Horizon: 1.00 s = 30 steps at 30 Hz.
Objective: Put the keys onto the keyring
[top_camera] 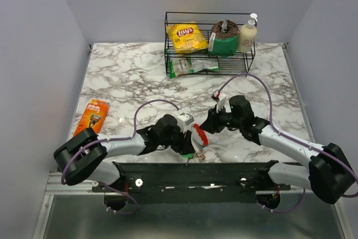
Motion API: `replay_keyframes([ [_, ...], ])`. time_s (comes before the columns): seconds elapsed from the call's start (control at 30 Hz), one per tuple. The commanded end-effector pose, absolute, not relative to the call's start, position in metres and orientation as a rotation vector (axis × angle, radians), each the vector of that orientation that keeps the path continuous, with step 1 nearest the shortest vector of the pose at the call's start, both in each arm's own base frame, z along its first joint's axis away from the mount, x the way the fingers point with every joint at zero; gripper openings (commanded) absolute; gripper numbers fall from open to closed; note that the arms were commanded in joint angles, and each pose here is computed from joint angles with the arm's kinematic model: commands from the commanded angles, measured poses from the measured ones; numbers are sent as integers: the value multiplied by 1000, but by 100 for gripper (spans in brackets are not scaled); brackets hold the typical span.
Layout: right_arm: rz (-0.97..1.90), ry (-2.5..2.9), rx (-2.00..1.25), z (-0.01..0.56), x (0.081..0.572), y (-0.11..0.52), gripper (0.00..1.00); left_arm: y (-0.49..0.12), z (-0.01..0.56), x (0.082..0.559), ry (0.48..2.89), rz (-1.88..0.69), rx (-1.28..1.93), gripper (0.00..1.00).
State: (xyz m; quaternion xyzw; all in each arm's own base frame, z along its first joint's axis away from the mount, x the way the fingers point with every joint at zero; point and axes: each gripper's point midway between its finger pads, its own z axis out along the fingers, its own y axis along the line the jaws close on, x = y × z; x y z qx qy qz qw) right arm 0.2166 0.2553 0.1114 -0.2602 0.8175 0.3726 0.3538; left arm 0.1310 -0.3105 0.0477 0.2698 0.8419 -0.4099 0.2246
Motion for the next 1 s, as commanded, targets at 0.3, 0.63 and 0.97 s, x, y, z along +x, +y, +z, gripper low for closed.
replay_keyframes([
  [0.3,1009,2118,-684,109,211,257,43,-303,80,144,2213,-1038,715,53],
  [0.63,995,2139,-643,105,214,254,43,-314,84,139,2208,-1057,795,52],
  [0.97,973,2173,-575,98,220,245,43,-322,66,143,2276,-977,855,52],
])
